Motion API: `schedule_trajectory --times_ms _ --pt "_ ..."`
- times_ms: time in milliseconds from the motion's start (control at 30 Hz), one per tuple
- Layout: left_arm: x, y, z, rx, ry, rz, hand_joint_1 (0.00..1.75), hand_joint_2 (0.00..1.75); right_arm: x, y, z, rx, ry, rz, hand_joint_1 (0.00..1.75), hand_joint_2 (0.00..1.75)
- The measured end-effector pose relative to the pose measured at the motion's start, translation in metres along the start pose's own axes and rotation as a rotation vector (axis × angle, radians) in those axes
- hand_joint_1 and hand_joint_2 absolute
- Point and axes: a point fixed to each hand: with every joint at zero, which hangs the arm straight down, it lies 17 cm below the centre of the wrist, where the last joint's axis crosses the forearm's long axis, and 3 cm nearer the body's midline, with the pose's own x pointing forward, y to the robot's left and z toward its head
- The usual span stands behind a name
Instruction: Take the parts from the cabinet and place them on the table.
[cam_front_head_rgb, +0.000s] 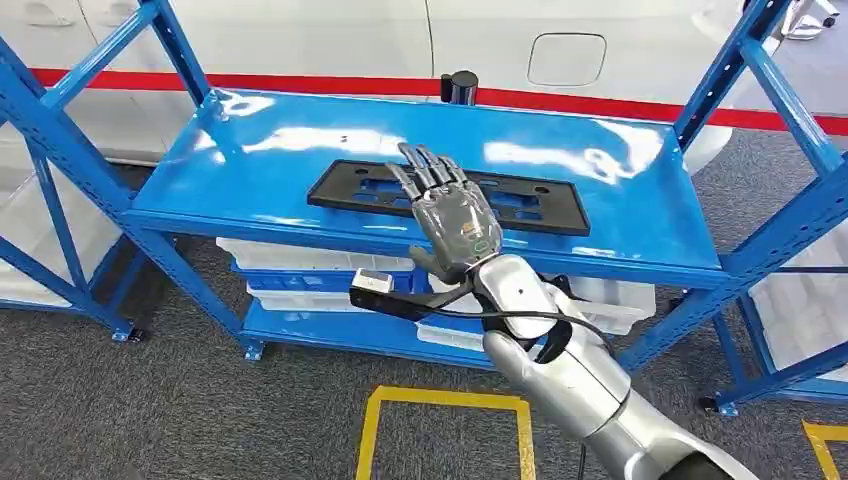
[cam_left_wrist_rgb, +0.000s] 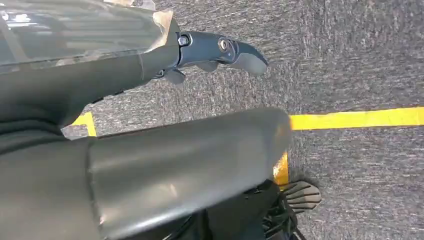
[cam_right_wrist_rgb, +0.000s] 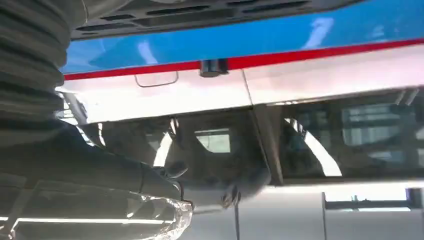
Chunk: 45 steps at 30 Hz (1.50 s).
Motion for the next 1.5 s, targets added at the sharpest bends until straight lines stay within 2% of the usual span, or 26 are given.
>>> schedule_trajectory --times_ms 433,800,1500 --pt "0.003 0.008 -0.002 0.054 -0.009 -0.044 0.0 0.0 -0.028 0.03 0.015 0.078 0.104 0.048 0.0 1.75" --pt "0.003 0.01 -0.002 0.079 -0.016 -0.042 0.0 0.0 -0.044 0.05 0.062 0.081 0.15 0.029 0.0 1.75" --pt "0.003 0.008 -0.002 0.076 -0.018 -0.047 0.0 0.0 -0.049 0.045 0.07 0.066 0.162 0.03 0.0 1.75"
